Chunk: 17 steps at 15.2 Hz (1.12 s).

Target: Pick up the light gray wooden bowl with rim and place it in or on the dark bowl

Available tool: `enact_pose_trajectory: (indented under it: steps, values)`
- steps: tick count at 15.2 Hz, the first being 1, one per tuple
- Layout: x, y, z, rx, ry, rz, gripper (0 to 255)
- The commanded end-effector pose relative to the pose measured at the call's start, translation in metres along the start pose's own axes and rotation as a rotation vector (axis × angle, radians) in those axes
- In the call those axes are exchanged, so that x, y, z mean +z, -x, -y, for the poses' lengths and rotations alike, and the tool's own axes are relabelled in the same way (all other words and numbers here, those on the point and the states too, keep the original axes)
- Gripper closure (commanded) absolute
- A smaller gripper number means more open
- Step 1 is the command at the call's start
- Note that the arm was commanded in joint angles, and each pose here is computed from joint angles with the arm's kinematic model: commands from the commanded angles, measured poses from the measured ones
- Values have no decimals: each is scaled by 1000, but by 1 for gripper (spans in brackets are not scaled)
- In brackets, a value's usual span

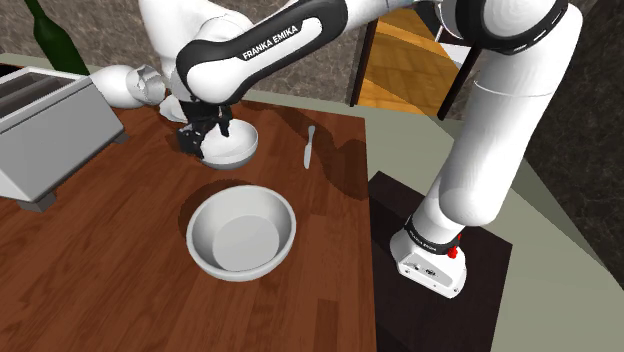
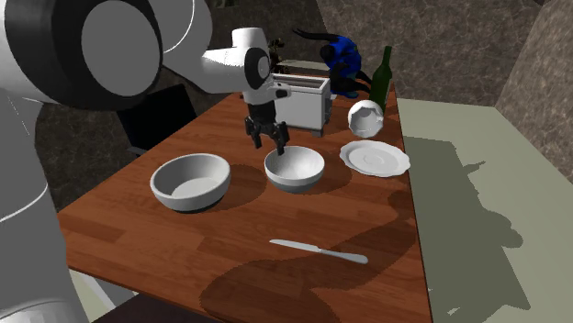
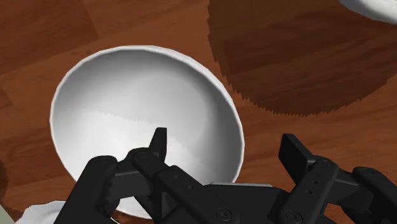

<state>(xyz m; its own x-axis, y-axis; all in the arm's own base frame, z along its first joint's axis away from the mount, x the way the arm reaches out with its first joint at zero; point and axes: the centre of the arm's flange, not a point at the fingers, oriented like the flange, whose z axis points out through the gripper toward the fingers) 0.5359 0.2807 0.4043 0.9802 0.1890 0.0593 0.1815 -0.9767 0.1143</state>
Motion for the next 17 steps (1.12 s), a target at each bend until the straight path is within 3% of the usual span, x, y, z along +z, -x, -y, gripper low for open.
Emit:
enact_pose_trajectory:
  steps: [1,10,17]
  values:
    - [14,-18,16,1,6,-3,0]
    - [58,-24,21,1,7,-4,0]
    - [58,-24,21,1,7,-4,0]
